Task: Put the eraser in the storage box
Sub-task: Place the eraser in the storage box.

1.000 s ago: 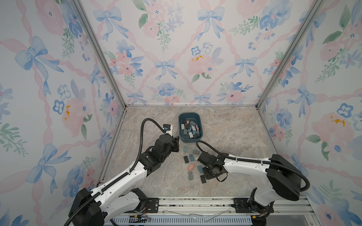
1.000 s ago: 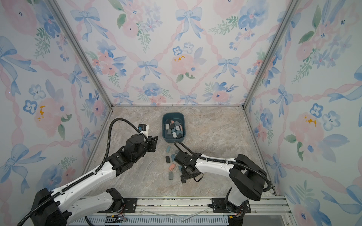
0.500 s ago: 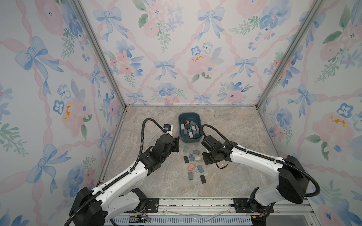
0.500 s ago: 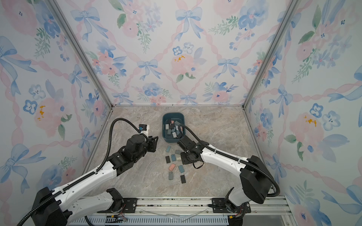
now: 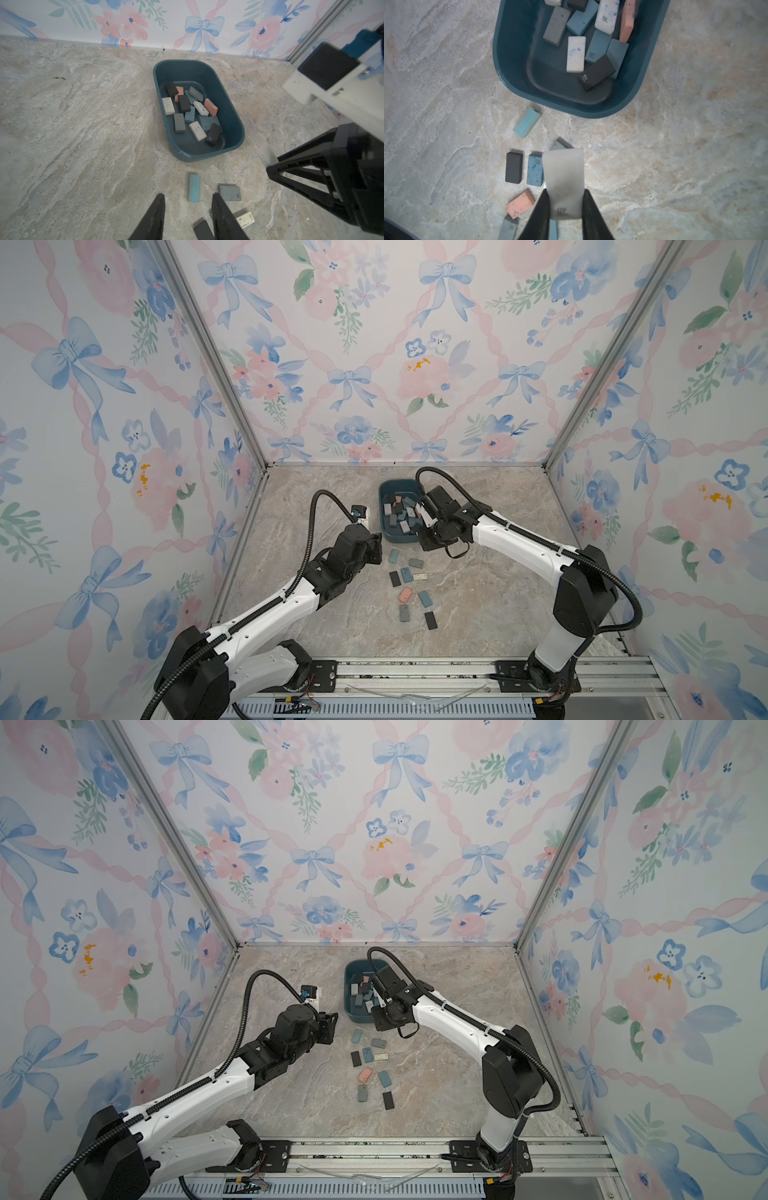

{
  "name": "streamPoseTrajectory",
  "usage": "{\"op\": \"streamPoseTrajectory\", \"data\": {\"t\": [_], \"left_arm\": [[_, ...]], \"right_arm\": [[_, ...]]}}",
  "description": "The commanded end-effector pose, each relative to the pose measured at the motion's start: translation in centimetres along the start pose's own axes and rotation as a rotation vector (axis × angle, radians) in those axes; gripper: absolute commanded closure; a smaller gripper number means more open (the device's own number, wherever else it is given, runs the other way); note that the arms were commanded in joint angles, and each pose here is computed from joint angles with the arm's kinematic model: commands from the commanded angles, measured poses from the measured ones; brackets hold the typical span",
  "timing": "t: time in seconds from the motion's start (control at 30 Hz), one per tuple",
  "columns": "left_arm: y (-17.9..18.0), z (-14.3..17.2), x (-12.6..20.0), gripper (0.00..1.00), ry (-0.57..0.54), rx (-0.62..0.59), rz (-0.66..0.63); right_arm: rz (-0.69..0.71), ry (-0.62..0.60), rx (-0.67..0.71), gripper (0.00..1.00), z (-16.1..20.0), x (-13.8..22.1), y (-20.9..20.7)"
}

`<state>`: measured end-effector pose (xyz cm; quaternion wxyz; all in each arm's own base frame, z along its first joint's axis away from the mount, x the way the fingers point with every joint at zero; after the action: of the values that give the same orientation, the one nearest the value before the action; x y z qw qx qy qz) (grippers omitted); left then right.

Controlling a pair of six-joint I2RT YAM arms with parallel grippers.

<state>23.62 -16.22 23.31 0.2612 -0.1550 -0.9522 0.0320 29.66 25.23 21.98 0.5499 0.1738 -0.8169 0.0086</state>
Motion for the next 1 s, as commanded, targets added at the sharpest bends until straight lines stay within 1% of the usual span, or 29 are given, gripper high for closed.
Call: {"op": "streamPoseTrajectory", "data": {"t": [0.0,0.3,0.5,0.77,0.97], "left_arm": [[0.1,-0.3,-0.3,0.60,0.003,0.015,0.008],[0.4,-0.1,-0.8,0.60,0.014,0.020,-0.002],[0.6,-0.1,-0.9,0.60,0.018,0.018,-0.013],[0.9,-0.1,-1.0,0.60,0.018,0.016,-0.024],[1.0,-0.2,-0.9,0.60,0.011,0.025,-0.027]], "right_arm": [[-0.013,0.038,0.034,0.74,-1.1,-0.1,0.0],[-0.052,0.044,0.046,0.74,-4.2,-1.7,0.8],[-0.047,0.042,0.051,0.75,-6.1,-3.2,1.0],[-0.050,0.007,0.046,0.75,-8.7,-4.7,1.1],[-0.040,0.014,0.049,0.75,-9.9,-6.3,1.1]]}}
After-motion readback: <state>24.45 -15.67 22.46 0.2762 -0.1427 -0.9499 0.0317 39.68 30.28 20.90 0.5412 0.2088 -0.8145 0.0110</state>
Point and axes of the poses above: each gripper's point midway between its finger pads, its own x axis back along the fingers, its own y axis along the line the jaws close on, z = x × y, the point moved 9 cm from there along x, back along the fingers, and after that the axes turned 6 degrees about -x, right-handed, at the moved point
